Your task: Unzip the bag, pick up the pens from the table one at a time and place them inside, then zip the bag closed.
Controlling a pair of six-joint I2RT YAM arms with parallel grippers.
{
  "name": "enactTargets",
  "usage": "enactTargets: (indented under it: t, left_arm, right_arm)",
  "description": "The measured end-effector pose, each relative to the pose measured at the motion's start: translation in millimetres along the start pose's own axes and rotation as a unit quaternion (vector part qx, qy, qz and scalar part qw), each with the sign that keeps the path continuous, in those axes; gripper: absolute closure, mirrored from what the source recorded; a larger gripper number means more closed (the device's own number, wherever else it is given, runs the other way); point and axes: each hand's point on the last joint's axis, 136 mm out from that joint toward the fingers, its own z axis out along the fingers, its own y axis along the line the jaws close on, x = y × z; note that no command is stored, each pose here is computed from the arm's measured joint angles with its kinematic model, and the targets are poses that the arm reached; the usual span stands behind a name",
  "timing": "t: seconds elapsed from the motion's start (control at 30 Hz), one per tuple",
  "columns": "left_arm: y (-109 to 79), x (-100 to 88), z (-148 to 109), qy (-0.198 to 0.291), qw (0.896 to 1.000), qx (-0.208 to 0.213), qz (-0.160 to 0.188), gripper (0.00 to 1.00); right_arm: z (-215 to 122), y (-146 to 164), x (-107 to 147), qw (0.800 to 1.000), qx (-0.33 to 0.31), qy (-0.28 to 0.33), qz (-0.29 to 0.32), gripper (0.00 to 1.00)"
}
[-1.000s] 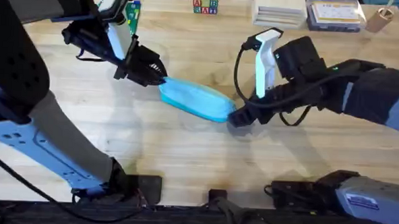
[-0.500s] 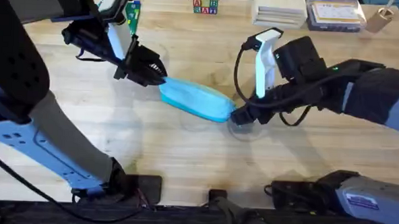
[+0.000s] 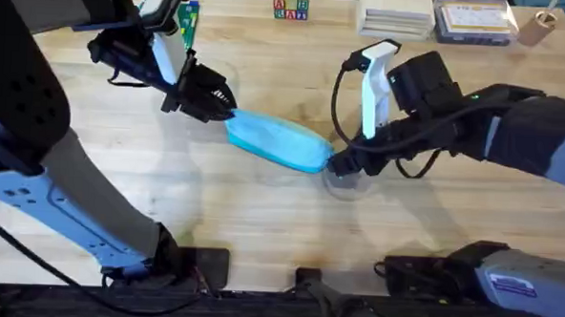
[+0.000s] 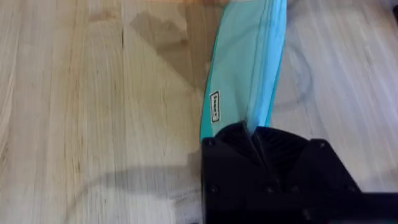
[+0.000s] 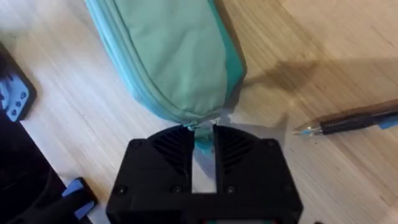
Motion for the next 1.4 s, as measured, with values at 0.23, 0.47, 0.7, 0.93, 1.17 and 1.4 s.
enactTargets:
  t: [0.23, 0.47, 0.7, 0.93, 1.17, 1.4]
  left_arm:
    - [0.0, 0.0, 0.0, 0.0, 1.0, 0.0, 0.0, 0.959]
    - [0.0, -0.1, 0.0, 0.0, 1.0, 0.0, 0.0, 0.959]
    - [0.0, -0.1, 0.0, 0.0, 1.0, 0.0, 0.0, 0.959]
    - [0.0, -0.1, 0.0, 0.0, 1.0, 0.0, 0.0, 0.959]
    - [0.0, -0.1, 0.0, 0.0, 1.0, 0.0, 0.0, 0.959]
    - [0.1, 0.1, 0.0, 0.0, 1.0, 0.0, 0.0, 0.959]
  right_arm:
    - [-0.1, 0.1, -0.1, 1.0, 0.0, 0.0, 0.0, 0.83]
    - [-0.1, 0.7, -0.3, 1.0, -0.002, -0.001, 0.0, 0.946]
    - [0.0, 0.6, -0.2, 1.0, -0.002, -0.001, 0.0, 0.96]
    - [-0.1, 0.6, -0.2, 1.0, -0.002, -0.001, 0.0, 0.97]
    - [-2.9, 2.6, 2.2, 1.0, -0.003, 0.009, 0.005, 0.97]
    - [-21.8, 10.0, -8.8, 1.0, 0.0, 0.001, 0.002, 0.97]
